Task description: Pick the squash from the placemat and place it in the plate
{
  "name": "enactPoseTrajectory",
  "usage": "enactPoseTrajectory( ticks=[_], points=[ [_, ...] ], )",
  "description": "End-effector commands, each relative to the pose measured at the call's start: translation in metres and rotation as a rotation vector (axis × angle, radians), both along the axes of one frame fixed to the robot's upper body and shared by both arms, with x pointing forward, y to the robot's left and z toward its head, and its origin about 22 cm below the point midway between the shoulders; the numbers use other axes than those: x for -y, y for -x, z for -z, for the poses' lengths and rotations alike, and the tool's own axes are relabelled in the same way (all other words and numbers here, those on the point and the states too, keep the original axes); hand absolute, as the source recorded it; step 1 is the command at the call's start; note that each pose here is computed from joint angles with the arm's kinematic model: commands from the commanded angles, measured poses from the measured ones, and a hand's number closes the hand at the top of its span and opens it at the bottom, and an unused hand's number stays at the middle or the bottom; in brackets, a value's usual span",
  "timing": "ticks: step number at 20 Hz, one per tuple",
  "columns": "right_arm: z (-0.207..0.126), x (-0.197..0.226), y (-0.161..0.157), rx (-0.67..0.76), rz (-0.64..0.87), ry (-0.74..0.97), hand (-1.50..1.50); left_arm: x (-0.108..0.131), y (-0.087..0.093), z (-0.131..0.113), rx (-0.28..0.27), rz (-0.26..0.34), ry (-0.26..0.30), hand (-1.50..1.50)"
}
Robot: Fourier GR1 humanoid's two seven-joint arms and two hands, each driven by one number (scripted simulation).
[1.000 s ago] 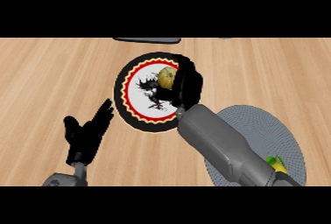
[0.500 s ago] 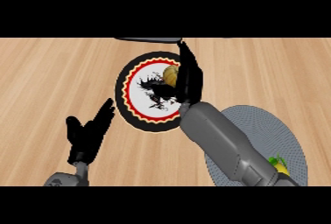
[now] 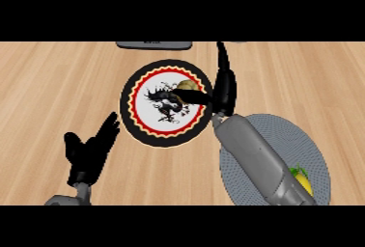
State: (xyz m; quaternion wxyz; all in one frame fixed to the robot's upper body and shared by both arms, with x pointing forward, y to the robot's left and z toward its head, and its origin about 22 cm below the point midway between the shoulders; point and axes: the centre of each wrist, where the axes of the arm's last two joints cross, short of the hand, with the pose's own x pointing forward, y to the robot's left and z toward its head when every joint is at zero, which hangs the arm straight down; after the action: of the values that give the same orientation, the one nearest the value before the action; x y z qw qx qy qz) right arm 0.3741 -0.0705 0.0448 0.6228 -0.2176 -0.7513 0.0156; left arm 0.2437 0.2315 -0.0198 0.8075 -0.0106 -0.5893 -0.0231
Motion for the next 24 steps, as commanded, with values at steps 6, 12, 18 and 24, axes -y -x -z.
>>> enactPoseTrajectory(
  ticks=[6, 12, 18, 24],
  points=[
    [0.057, 0.034, 0.04, -0.027, -0.273, -0.12, -1.5, -0.021, 0.011, 0.016, -0.084, -0.047, 0.0, 0.0],
    [0.06, 0.067, 0.064, -0.088, -0.342, -0.026, -1.5, -0.001, 0.003, 0.025, -0.088, -0.053, 0.003, 0.0],
    [0.07, 0.092, 0.098, -0.091, -0.316, 0.038, -1.5, -0.006, 0.015, 0.021, -0.07, -0.063, 0.003, 0.0],
    [0.058, 0.086, 0.113, -0.106, -0.325, 0.062, -1.5, -0.02, -0.005, 0.003, -0.071, -0.033, 0.005, 0.0]
  ],
)
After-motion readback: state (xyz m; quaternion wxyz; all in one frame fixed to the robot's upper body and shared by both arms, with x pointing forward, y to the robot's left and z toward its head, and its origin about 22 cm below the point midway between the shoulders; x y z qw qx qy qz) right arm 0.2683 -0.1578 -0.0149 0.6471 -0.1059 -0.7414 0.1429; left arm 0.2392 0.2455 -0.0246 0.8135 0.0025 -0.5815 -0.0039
